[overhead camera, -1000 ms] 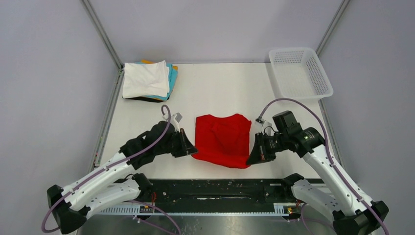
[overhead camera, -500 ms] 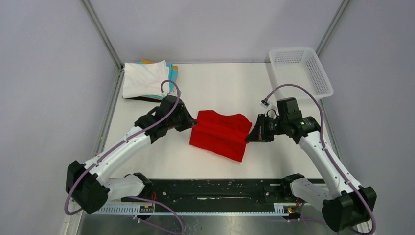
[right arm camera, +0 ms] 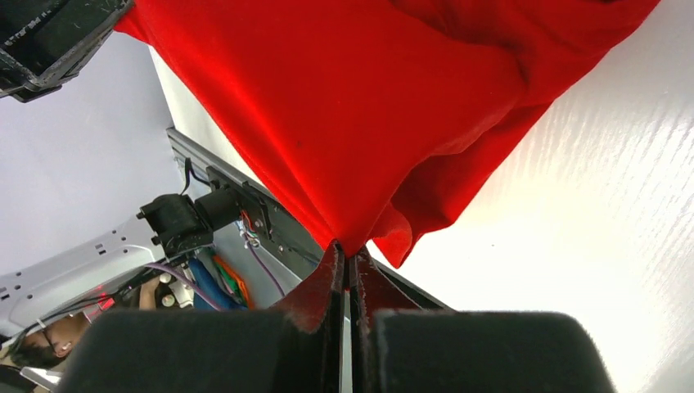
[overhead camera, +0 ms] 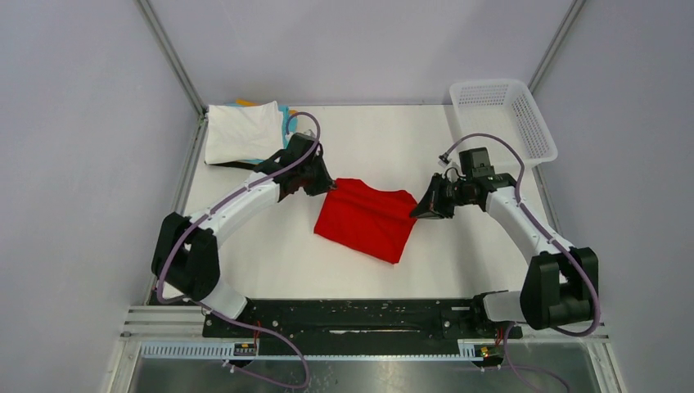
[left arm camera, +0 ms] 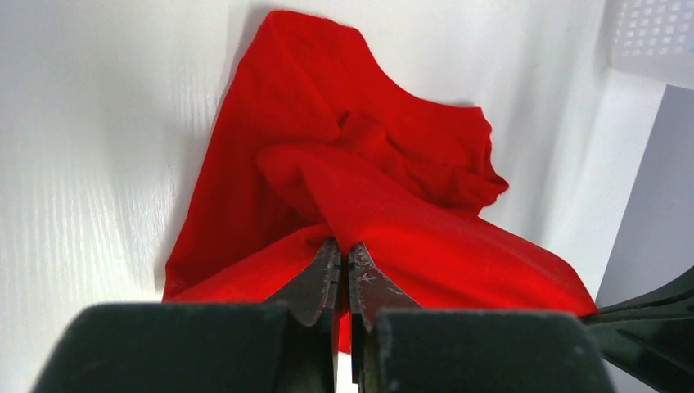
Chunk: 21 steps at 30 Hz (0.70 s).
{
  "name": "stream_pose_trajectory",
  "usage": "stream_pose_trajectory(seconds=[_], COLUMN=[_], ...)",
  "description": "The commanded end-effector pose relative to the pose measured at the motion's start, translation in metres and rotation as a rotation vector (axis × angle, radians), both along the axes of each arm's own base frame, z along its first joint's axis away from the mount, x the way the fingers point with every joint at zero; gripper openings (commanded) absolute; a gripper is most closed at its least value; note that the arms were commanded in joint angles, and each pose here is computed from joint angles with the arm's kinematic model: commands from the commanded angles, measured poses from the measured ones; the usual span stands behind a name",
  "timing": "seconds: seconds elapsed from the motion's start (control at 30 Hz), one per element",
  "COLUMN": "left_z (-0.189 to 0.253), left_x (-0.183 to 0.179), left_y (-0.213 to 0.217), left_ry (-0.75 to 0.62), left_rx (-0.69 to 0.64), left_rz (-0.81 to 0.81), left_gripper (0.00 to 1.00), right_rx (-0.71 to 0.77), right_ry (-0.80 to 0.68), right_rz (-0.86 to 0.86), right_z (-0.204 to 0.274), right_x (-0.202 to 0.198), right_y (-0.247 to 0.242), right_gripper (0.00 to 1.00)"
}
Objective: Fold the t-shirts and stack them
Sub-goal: Fold the long partially folded tshirt into a neat square
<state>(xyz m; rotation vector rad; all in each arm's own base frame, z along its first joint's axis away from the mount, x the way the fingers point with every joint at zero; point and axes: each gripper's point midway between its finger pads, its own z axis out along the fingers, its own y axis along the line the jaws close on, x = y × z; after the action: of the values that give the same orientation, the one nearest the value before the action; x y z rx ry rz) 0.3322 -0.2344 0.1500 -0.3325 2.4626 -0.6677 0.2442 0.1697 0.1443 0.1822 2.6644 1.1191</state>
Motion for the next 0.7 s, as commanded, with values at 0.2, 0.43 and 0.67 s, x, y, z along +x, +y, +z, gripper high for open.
stream_pose_trajectory(seconds=[0.2,0.43,0.67], left_z=[-0.019,-0.029,0.008], left_x=[0.069,0.098,0.09], left_y=[-0.018,-0.023,-0.028], left_ry=[-0.011,0.001,-0.065], left_rx=[0.013,0.004,-0.052], left_rz=[-0.009,0.032,-0.027], left_gripper=[0.0,0.34,0.99], right_rx=[0.032,-0.007,-0.081], right_ry=[0.052,0.072,-0.058], right_rz=[-0.08,-0.179,-0.234], right_z=[-0.024,-0.052,-0.021], right_x=[0.044,0.087,0.098], right_y=[-0.008,-0.016,-0.03], right_gripper=[0.01,0.45,0.99])
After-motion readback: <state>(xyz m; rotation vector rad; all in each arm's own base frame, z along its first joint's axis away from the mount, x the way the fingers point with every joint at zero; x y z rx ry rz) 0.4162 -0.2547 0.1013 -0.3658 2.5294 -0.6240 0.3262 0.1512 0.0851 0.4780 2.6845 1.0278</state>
